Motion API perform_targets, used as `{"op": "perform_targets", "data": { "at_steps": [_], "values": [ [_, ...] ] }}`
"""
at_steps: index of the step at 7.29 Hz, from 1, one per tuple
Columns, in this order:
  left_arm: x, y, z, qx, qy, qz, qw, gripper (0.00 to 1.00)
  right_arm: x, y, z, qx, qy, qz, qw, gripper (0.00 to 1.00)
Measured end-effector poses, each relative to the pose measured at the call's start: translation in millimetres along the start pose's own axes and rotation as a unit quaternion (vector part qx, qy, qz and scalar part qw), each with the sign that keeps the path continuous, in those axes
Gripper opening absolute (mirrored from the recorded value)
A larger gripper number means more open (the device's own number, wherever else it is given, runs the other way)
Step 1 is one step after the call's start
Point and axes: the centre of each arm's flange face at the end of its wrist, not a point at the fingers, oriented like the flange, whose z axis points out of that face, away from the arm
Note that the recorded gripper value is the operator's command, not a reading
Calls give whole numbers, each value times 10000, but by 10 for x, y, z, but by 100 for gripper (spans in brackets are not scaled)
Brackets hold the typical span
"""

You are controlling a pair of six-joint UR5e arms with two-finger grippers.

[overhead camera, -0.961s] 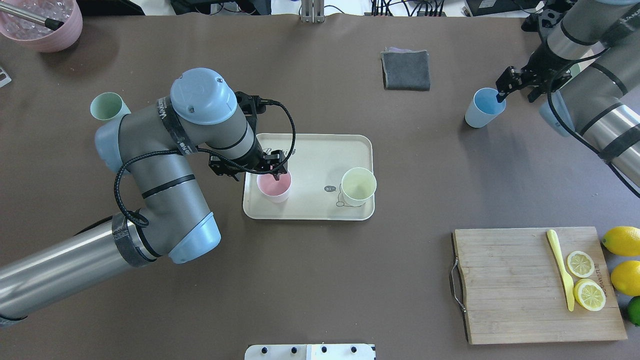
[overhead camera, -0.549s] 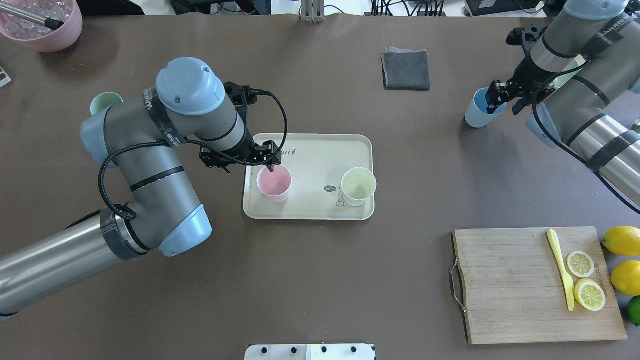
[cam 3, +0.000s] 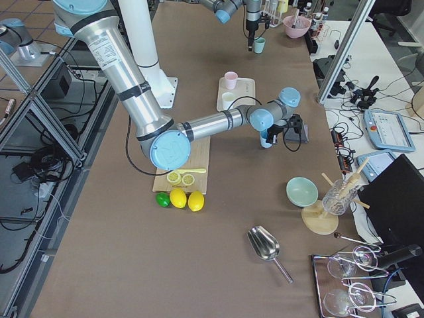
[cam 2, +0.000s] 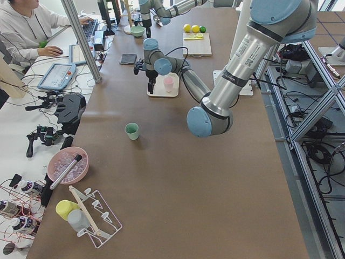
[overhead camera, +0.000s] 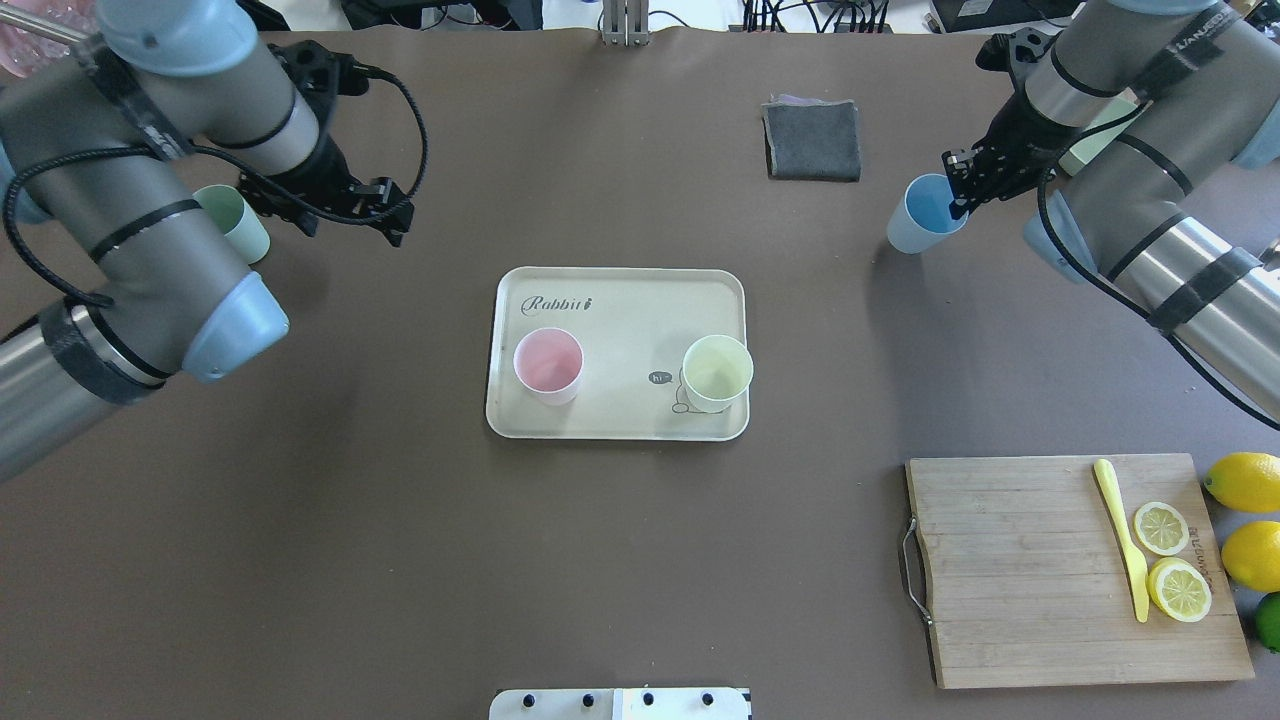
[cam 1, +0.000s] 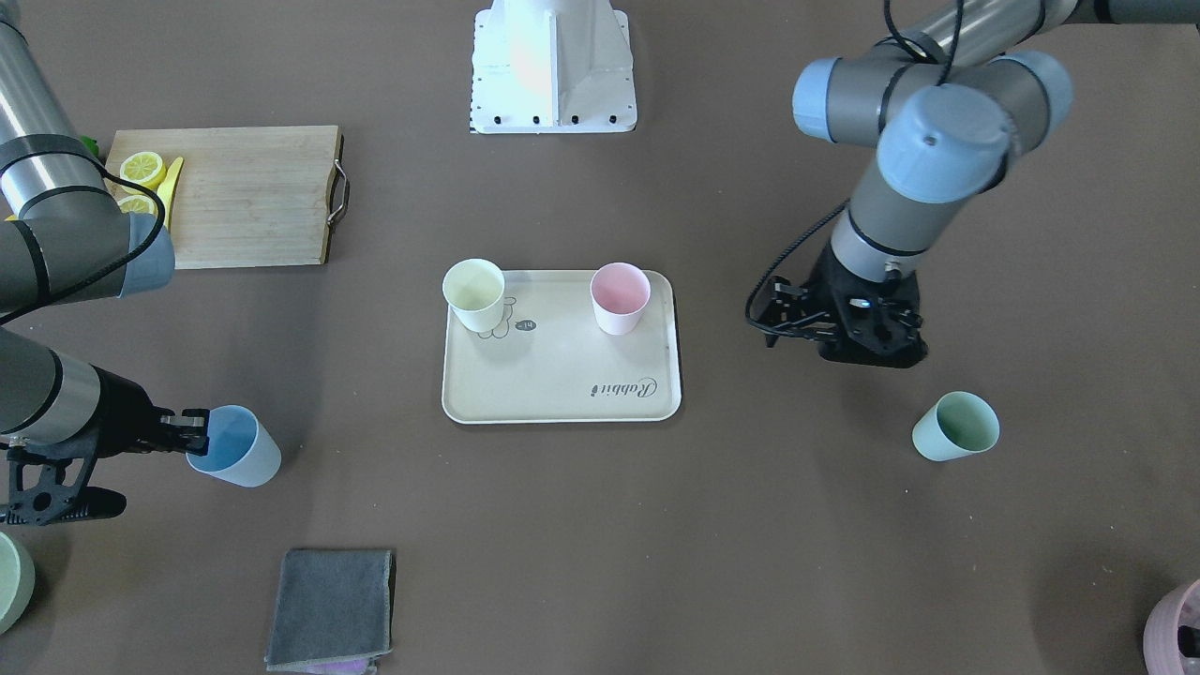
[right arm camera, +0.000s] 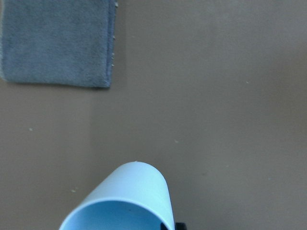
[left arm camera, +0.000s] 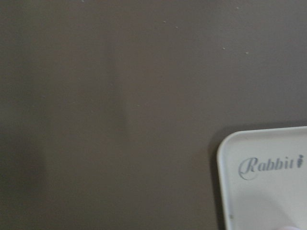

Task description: Place all cups on tray

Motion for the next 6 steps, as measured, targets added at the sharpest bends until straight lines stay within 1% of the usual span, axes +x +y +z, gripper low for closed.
{"op": "perform_targets", "data": {
  "at_steps": [2, 3, 4, 6],
  "values": [
    [-980, -58, 18, -83, -300, 477, 9984, 98, -705, 35, -140, 65, -263, 314, 9991, 0],
    [-1427, -66, 47, -151, -440, 648, 9968, 98, -1235, 181, -97, 21, -400, 495, 9980, 0],
    [-1839, -109, 84, -201, -555, 769, 9953, 98, -1749, 407, 22, -18, -477, 637, 9968, 0],
    [-2397, -232, 323, -187, -640, 836, 9943, 98, -2452, 900, 368, -34, -460, 732, 9963, 0]
  ]
}}
